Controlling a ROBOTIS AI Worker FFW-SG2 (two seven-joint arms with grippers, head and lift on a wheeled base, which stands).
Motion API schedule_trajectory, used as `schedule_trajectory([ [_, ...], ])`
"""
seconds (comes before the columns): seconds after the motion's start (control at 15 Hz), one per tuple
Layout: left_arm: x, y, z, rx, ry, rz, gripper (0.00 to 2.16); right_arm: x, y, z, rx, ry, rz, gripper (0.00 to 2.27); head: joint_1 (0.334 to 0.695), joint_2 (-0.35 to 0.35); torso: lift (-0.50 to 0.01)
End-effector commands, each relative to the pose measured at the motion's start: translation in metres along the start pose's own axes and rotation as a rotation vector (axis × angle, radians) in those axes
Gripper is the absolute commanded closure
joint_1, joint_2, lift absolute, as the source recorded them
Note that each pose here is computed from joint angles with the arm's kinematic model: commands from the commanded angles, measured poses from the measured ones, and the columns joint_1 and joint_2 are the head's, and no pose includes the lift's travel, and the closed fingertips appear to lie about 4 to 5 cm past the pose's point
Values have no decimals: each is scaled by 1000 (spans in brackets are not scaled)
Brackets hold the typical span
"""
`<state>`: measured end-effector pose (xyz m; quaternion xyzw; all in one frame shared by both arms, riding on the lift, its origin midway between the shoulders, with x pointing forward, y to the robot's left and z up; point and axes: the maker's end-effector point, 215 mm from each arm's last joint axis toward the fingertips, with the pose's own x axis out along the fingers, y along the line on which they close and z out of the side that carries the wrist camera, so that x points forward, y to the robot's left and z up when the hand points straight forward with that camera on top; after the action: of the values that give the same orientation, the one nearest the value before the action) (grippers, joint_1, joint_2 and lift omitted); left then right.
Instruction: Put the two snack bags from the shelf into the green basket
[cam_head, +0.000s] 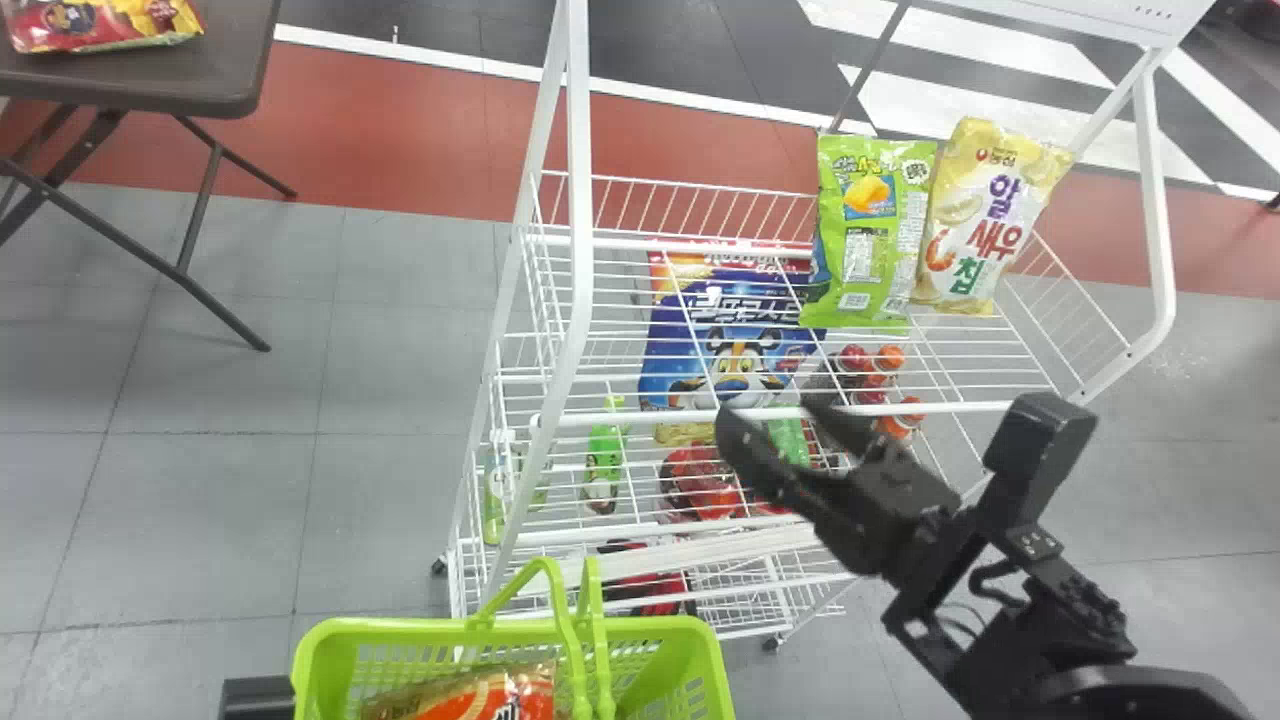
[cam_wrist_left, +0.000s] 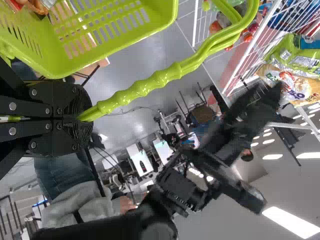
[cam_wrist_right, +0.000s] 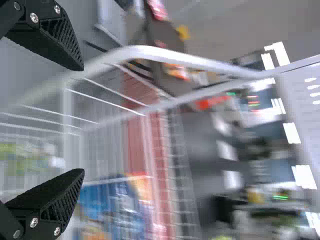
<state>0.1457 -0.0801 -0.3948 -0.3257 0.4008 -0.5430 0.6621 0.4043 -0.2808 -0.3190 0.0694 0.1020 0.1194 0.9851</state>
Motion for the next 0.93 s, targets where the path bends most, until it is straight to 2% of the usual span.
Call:
schedule_trajectory([
  [0.0, 0, 0, 0, 3, -3, -1, 2078, -4, 4, 35, -73, -170, -14, 87, 695, -350, -1],
  [0.13, 0, 1, -1, 3, -5, 0, 2078, -11, 8, 40, -120, -236, -60, 87, 695, -350, -1],
  [0.33, 0, 0, -1, 3, -5, -5, 2078, -13, 4, 21, -116, -232, -129, 90, 695, -350, -1],
  [0.87, 0, -2, -4, 8, -25, -19, 2078, -5, 28, -10, -97, -157, -131, 90, 695, -350, -1],
])
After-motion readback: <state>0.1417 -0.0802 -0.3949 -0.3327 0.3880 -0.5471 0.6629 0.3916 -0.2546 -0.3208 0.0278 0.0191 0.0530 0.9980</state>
